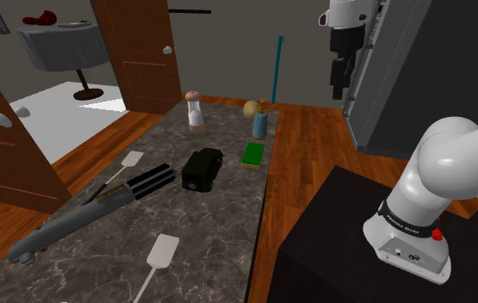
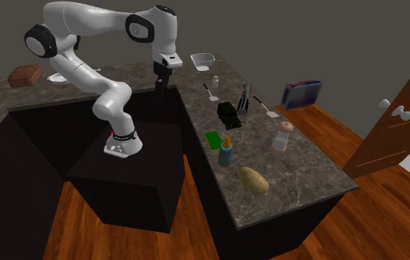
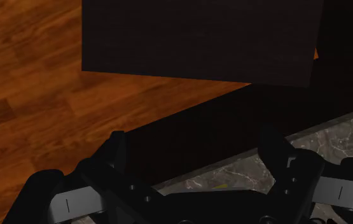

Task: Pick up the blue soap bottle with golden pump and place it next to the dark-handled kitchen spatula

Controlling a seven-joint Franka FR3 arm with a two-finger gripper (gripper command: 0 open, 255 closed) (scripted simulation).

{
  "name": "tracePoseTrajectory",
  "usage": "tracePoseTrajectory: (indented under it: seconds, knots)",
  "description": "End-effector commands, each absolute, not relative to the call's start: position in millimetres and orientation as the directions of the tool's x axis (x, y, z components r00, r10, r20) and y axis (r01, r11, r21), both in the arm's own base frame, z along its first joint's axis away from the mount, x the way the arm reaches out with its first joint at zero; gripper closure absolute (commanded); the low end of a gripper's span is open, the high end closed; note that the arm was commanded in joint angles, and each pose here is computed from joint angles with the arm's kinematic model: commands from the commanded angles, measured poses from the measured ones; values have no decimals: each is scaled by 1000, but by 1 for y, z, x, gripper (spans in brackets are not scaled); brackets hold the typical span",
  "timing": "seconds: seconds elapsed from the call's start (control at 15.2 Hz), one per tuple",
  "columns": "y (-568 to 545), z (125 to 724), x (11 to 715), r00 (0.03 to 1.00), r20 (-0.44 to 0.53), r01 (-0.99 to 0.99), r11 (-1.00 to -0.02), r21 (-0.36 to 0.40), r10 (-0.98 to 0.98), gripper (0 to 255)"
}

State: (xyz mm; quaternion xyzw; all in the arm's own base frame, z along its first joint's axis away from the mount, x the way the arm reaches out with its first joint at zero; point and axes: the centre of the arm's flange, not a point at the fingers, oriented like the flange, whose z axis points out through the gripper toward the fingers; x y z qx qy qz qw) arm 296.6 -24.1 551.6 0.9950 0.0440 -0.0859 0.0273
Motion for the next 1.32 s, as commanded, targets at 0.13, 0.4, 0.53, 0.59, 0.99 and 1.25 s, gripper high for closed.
tracePoseTrajectory:
  seconds: [0.13, 0.4, 0.53, 0.59, 0.99, 1.25]
  knots:
    - [-32, 536, 311, 987, -142, 85, -996, 40, 78, 0]
    - [-48, 506, 342, 995, -79, 70, -997, 26, 68, 0]
    - [-56, 491, 358, 997, -48, 63, -998, 18, 62, 0]
    - [-60, 484, 367, 998, -32, 60, -998, 14, 59, 0]
    - [-84, 444, 418, 997, 62, 41, -999, -10, 40, 0]
    - [-100, 419, 454, 992, 124, 30, -999, -26, 26, 0]
